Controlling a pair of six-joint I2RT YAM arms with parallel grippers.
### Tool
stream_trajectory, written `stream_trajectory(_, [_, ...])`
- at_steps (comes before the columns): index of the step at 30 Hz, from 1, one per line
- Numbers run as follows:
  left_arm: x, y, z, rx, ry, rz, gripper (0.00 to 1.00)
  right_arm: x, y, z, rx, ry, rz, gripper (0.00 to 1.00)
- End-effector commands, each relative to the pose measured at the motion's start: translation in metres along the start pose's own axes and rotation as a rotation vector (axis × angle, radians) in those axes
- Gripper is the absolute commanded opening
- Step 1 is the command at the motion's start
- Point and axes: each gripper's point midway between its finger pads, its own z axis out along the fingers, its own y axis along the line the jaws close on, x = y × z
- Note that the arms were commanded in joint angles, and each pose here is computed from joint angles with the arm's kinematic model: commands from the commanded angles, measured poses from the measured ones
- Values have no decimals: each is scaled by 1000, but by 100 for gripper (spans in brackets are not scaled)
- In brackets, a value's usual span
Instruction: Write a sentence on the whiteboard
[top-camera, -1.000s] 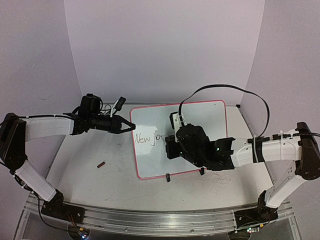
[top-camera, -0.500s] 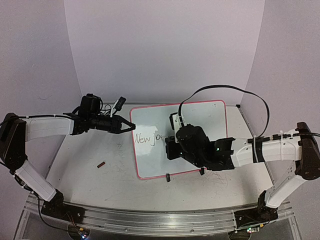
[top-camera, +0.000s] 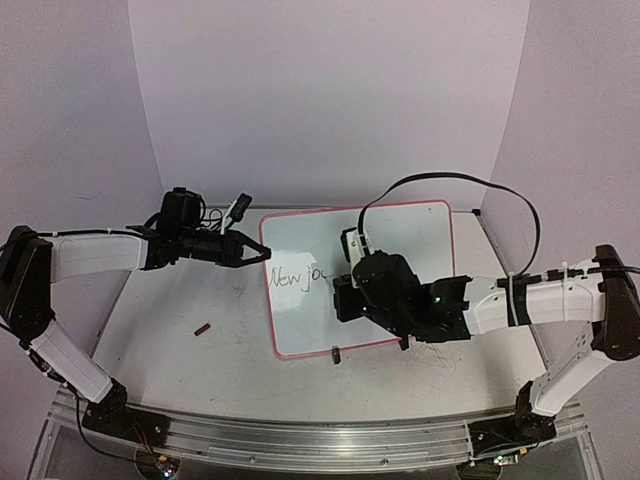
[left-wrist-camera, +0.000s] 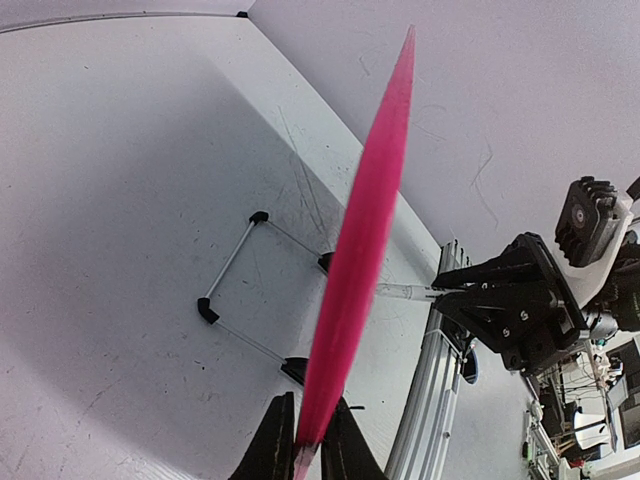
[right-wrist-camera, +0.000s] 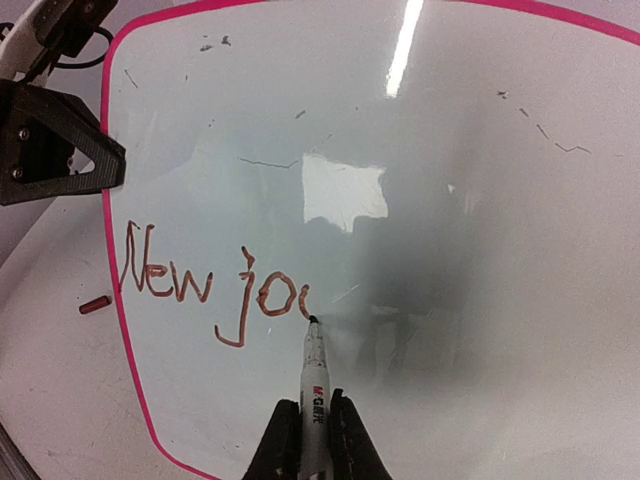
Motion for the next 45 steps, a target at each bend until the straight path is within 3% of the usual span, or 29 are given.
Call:
stream_trajectory(1, [-1,-11,3,41,7,26,9,-19,-10,-6,59,-50,15,0])
stream_trajectory(19, [-3,-14,1,44,0,35,9,-34,-7,2,67,-83,2,0])
stream_trajectory(45, [-1,-13,2,44,4,31,9,16,-2,-8,13,42,-6,0])
